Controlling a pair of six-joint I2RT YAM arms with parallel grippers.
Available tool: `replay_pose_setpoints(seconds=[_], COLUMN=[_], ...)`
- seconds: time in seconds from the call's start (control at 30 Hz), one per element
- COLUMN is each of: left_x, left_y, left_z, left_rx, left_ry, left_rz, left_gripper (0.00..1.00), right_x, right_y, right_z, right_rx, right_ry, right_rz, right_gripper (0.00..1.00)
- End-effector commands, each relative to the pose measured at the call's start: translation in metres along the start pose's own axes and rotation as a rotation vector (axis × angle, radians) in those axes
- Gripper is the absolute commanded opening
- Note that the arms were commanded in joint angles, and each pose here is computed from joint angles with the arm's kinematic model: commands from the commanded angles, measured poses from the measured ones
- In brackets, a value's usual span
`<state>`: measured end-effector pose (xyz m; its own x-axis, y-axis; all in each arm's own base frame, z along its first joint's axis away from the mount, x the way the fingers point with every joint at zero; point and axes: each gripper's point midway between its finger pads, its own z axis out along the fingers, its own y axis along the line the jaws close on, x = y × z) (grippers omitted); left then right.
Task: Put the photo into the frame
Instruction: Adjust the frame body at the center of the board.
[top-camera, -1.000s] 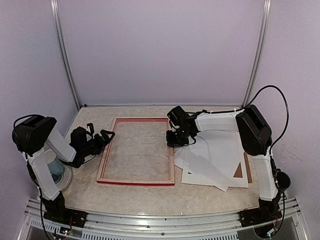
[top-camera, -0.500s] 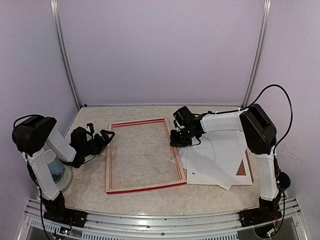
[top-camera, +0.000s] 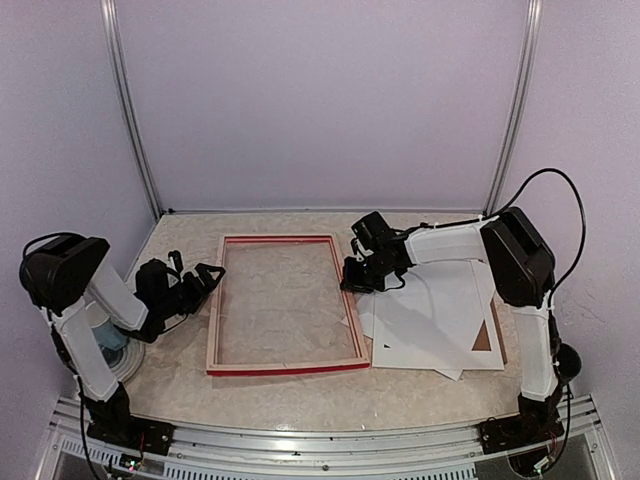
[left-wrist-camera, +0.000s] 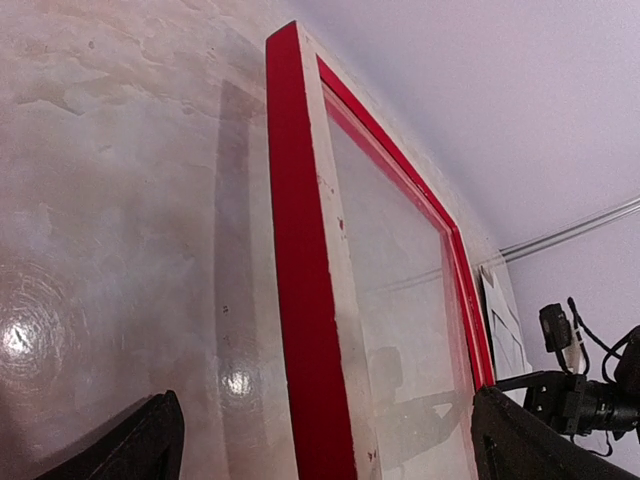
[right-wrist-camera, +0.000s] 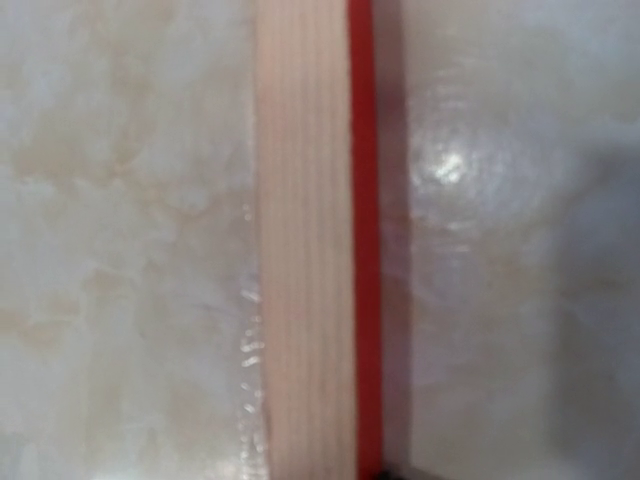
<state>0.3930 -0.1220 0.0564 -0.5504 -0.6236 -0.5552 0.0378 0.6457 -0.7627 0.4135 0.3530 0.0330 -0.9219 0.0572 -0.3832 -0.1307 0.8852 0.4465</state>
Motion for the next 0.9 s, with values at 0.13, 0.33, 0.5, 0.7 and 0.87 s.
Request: replay_pose_setpoints(seconds=[0.13, 0.33, 0.5, 0.7, 0.87], left_x=[0.024, 0.031, 0.029, 0.030, 0.030], left_y=[-0.018, -0.028, -0.044, -0.062, -0.072], left_z=[0.000, 0.001, -0.004, -0.008, -0.010], left_rx=[0.176, 0.258, 0.356, 0.458, 0.492], left_ry=[0.096, 0.129, 0.129, 0.143, 0.148], left_rz=[-0.087, -0.125, -0.144, -0.145, -0.116], left_gripper=[0.99, 0.98, 0.91, 0.81, 0.75], right_x=[-0.020, -0.019, -0.020, -0.020, -0.017], right_y=[0.030, 0.031, 0.031, 0.030, 0.028], right_z=[-0.022, -0.020, -0.019, -0.015, -0.010], right_rx=[-0.157, -0.174, -0.183, -0.200, -0.205], right_ry=[-0.053, -0.056, -0.067, -0.075, -0.067], right_rz=[0.036, 0.035, 0.027, 0.016, 0.014], right_gripper=[0.04, 0.04, 0.05, 0.05, 0.06])
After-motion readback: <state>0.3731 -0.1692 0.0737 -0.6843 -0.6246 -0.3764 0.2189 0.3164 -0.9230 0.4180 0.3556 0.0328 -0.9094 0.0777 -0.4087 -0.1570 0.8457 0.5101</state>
